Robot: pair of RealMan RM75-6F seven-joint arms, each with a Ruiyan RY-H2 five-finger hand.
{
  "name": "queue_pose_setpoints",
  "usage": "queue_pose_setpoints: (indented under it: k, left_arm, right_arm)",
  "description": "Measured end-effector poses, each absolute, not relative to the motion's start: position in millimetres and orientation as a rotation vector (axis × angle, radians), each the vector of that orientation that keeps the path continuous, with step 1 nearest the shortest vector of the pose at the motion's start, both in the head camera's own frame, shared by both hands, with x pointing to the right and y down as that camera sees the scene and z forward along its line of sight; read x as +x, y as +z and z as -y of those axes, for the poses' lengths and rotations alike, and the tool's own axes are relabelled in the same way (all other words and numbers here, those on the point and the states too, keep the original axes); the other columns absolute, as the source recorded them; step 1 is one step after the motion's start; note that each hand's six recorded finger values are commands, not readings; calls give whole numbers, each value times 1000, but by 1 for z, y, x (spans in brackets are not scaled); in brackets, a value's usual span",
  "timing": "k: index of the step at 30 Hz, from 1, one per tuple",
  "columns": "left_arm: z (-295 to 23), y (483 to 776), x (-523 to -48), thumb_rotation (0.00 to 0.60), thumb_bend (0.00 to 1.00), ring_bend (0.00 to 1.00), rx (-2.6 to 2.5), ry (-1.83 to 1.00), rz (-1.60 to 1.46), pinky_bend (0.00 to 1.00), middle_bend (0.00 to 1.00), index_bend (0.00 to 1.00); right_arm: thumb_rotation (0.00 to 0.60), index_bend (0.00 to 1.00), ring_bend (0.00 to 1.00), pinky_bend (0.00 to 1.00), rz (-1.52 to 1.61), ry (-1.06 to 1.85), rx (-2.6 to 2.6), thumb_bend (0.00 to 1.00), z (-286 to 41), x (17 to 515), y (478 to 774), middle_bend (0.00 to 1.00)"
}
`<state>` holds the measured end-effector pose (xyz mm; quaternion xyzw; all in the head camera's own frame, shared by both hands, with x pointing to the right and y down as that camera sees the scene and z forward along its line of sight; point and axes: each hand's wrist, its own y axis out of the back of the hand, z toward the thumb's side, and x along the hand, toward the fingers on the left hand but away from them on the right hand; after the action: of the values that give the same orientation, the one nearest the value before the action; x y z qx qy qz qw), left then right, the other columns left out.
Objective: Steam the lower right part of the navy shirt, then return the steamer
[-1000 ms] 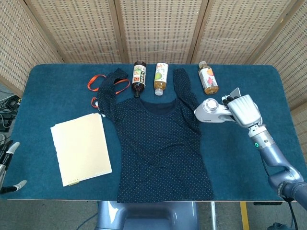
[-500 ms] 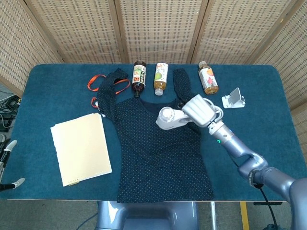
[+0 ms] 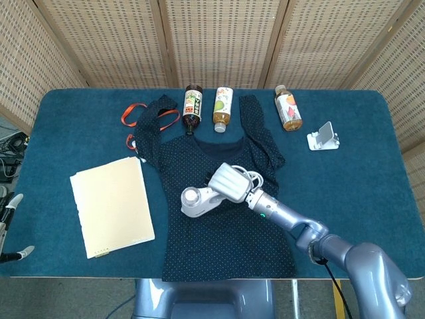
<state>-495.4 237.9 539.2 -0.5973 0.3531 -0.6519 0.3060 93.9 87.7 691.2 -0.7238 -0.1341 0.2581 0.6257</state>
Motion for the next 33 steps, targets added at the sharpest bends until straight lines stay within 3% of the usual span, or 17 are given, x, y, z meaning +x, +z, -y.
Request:
queue_pose_setpoints:
  k: [13,20,33]
  left_arm:
    - [-236,542,-497,600,0,0,-1572,-1740,-935,0,0,0]
    - [-237,544,-497,600,0,0,-1575,-1744,-926,0,0,0]
    - [-238,548,-495,600,0,0,-1570,-1752,-910,0,0,0]
  right_arm:
    - [600,841,774,951,249,640,-1588,1000,-102,81,729,683]
    - [600,841,776,948,212,699,-1597,1000,-107,98,747,685]
    - [600,841,776,927,191,799,-1549,1000,-89,154,752,685]
